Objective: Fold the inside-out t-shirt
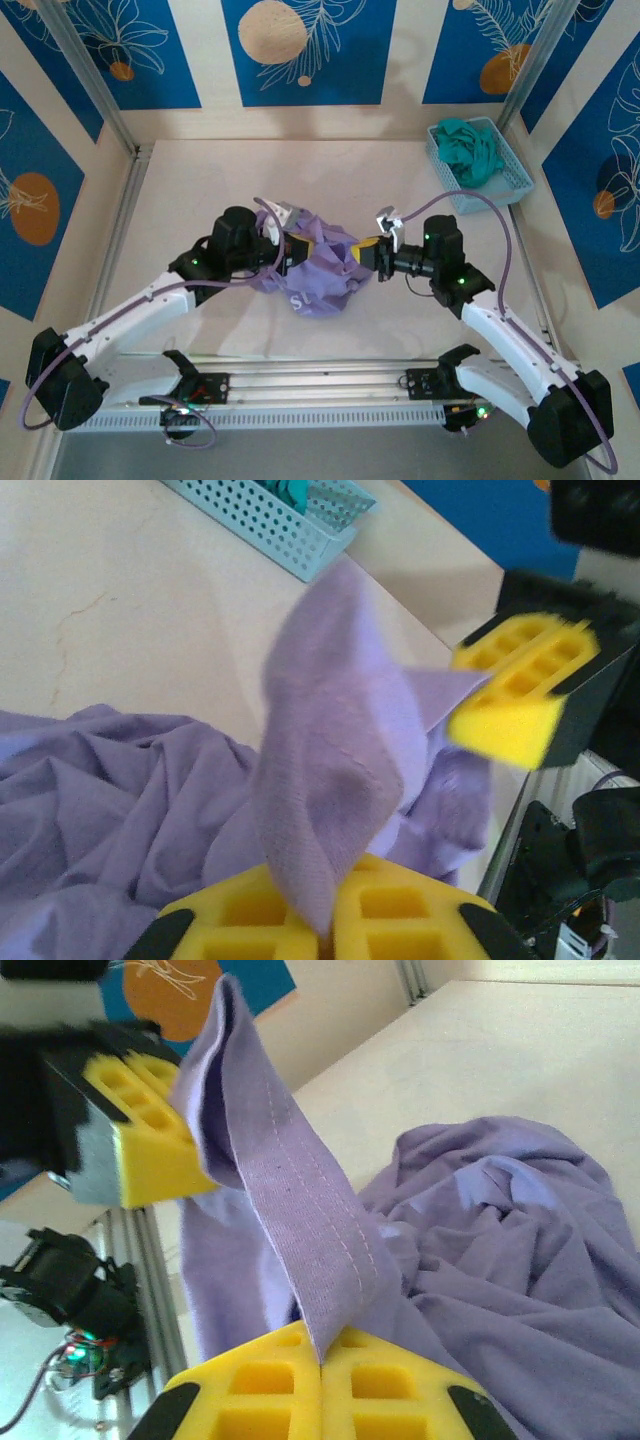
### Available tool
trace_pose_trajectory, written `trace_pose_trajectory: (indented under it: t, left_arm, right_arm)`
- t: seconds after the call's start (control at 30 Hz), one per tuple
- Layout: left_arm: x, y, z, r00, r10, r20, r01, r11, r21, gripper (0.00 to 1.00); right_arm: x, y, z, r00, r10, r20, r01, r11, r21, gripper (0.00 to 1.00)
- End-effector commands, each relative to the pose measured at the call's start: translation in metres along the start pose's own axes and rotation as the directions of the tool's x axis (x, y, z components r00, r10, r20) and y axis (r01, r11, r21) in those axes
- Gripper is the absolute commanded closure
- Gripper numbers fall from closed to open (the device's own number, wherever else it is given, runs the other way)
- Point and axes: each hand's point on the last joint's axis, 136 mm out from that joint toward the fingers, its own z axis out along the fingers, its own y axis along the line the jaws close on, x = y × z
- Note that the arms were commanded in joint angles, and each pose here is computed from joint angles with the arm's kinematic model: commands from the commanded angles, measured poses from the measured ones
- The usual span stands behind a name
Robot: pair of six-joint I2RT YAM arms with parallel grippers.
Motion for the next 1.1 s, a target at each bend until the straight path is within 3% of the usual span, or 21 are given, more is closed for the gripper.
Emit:
trace_pose_trajectory:
  t: [0.0, 0.33, 0.63, 0.9, 1.07]
  left_arm:
    - [0.009, 0.003, -0.004, 0.997, 0.072, 0.025, -0.072, 0.997, 0.005, 0.86]
    - [0.044, 0.017, -0.013, 0.995, 0.076, 0.060, -0.075, 0.997, -0.024, 0.54]
    - [0.036, 0.008, -0.021, 0.983, 0.179, 0.041, -0.177, 0.983, -0.047, 0.43]
    - [0.022, -0.002, -0.020, 0.970, 0.237, 0.051, -0.236, 0.971, -0.036, 0.54]
    - [0.017, -0.011, -0.017, 0.966, 0.253, 0.053, -0.253, 0.967, -0.002, 0.80]
  right_arm:
    - [-0.019, 0.032, -0.009, 1.000, 0.006, 0.014, -0.004, 0.990, -0.138, 1.00]
    - [-0.010, 0.031, 0.003, 0.996, 0.041, -0.076, -0.056, 0.979, -0.196, 1.00]
    - [-0.011, 0.030, 0.016, 0.990, 0.060, -0.126, -0.087, 0.972, -0.220, 1.00]
    - [-0.008, 0.029, 0.019, 0.985, 0.067, -0.158, -0.102, 0.970, -0.219, 1.00]
    - [-0.007, 0.027, 0.021, 0.979, 0.094, -0.178, -0.133, 0.967, -0.218, 1.00]
